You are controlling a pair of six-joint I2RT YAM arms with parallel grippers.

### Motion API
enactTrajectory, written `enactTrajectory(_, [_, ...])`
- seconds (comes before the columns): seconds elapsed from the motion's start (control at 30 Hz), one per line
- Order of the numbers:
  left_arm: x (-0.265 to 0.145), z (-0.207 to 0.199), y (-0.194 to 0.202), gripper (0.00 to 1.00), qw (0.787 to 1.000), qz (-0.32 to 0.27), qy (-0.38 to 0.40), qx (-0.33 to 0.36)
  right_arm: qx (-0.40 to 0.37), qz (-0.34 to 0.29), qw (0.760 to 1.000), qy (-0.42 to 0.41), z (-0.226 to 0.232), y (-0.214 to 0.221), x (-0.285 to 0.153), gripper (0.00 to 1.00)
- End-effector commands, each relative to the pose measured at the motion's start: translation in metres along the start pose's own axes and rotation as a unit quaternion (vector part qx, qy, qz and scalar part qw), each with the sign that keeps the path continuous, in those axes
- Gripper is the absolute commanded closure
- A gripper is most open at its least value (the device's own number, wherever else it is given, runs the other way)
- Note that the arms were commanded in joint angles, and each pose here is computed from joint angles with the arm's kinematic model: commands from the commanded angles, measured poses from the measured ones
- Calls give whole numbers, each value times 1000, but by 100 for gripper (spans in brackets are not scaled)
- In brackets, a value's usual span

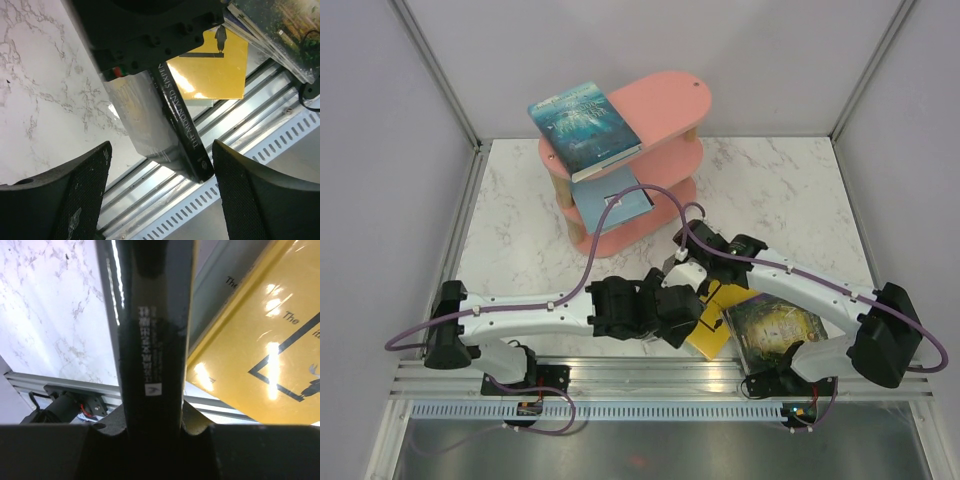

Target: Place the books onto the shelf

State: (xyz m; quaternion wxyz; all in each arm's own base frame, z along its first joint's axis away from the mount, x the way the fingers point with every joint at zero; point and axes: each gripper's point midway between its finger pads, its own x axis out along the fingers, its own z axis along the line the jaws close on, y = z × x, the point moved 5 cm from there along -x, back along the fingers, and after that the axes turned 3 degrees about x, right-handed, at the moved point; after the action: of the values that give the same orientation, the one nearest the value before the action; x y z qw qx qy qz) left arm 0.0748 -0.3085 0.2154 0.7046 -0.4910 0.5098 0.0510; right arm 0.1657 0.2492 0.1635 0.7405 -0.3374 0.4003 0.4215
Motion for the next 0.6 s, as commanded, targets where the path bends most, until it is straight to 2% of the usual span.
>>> enactTrajectory(0.0, [6, 2, -7, 17, 998, -23, -44, 42, 3, 15, 998, -58, 36, -2, -25, 100])
enactTrajectory(0.1, [14, 2, -5, 20, 997, -18, -57, 50, 7, 26, 998, -65, 42, -1, -31, 100])
enactTrajectory(0.33, [22, 5, -5, 38, 995, -20, -83, 56, 9, 68, 993, -91, 53, 8, -46, 100])
enactTrajectory(0.43, [25, 4, -7, 56, 994, -21, -89, 64, 6, 87, 991, -101, 59, 14, -53, 100])
enactTrajectory(0.47, [25, 4, -8, 76, 994, -22, -91, 65, 5, 91, 991, -103, 61, 14, -55, 100])
enactTrajectory(0.53, [24, 4, -10, 97, 993, -24, -92, 65, 1, 94, 990, -106, 62, 15, -57, 100])
enactTrajectory(0.57, [24, 5, -10, 98, 993, -24, -93, 65, 1, 90, 990, -108, 62, 15, -59, 100])
